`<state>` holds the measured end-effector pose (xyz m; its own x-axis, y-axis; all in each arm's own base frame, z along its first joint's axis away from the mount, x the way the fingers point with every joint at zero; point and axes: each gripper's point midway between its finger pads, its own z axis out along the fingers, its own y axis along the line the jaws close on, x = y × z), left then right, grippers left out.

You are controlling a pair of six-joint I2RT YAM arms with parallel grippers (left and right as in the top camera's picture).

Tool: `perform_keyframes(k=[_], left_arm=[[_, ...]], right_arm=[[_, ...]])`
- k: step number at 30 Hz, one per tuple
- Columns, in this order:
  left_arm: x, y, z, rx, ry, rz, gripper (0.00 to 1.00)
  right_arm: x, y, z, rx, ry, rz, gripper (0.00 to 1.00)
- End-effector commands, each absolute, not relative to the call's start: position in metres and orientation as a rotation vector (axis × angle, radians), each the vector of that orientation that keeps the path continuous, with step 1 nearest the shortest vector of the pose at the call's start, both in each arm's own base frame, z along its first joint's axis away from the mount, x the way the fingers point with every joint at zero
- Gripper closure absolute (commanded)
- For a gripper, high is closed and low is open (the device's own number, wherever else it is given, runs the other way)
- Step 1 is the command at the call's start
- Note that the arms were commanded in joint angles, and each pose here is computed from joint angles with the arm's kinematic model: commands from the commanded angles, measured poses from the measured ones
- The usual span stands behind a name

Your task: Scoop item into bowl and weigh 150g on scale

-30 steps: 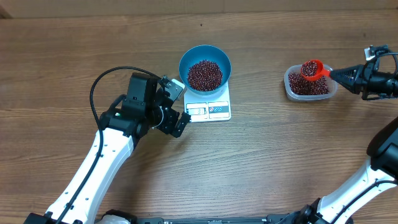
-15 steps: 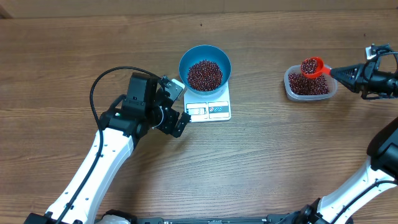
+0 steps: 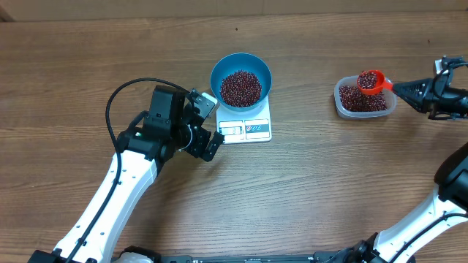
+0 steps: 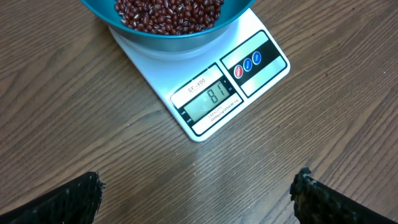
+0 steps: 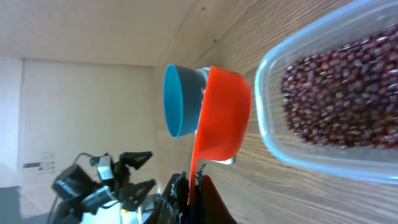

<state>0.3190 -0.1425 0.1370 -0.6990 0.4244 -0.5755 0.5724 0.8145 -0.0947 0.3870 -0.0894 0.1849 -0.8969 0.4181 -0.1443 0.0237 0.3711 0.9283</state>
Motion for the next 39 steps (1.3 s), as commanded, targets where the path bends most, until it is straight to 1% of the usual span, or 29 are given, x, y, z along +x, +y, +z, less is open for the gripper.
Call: perform_keyframes(k=[1, 9, 14, 26, 27, 31, 32, 39], left_arm=[[0.319, -0.143, 0.134, 0.725, 2.463, -0.368, 0.00], [0.319, -0.143, 0.134, 0.724, 2.464, -0.368, 0.00], [0.319, -0.143, 0.134, 0.725, 2.463, -0.368, 0.00], [0.319, -0.143, 0.134, 0.724, 2.463, -0.368, 0.00], [0.319, -0.143, 0.134, 0.725, 2.463, -0.368, 0.00], [0.319, -0.143, 0.134, 0.724, 2.463, -0.368, 0.00], [0.319, -0.143, 0.134, 0.725, 2.463, -0.368, 0.00], [0.319, -0.143, 0.134, 0.725, 2.463, -0.368, 0.00]], right_arm=[[0.395, -0.088, 0.201, 0.318, 2.180, 1.547, 0.96], [0.404, -0.052, 0.207, 0.183, 2.177, 1.590, 0.96], [0.411, -0.019, 0.211, 0.086, 2.182, 1.633, 0.96], [0.419, 0.066, 0.237, -0.182, 2.184, 1.722, 0.96], [0.424, 0.094, 0.241, -0.278, 2.220, 1.698, 0.96], [0.436, 0.117, 0.232, -0.296, 2.340, 1.611, 0.96], [0.443, 0.131, 0.231, -0.324, 2.382, 1.548, 0.96], [0.444, 0.162, 0.236, -0.422, 2.396, 1.491, 0.96]])
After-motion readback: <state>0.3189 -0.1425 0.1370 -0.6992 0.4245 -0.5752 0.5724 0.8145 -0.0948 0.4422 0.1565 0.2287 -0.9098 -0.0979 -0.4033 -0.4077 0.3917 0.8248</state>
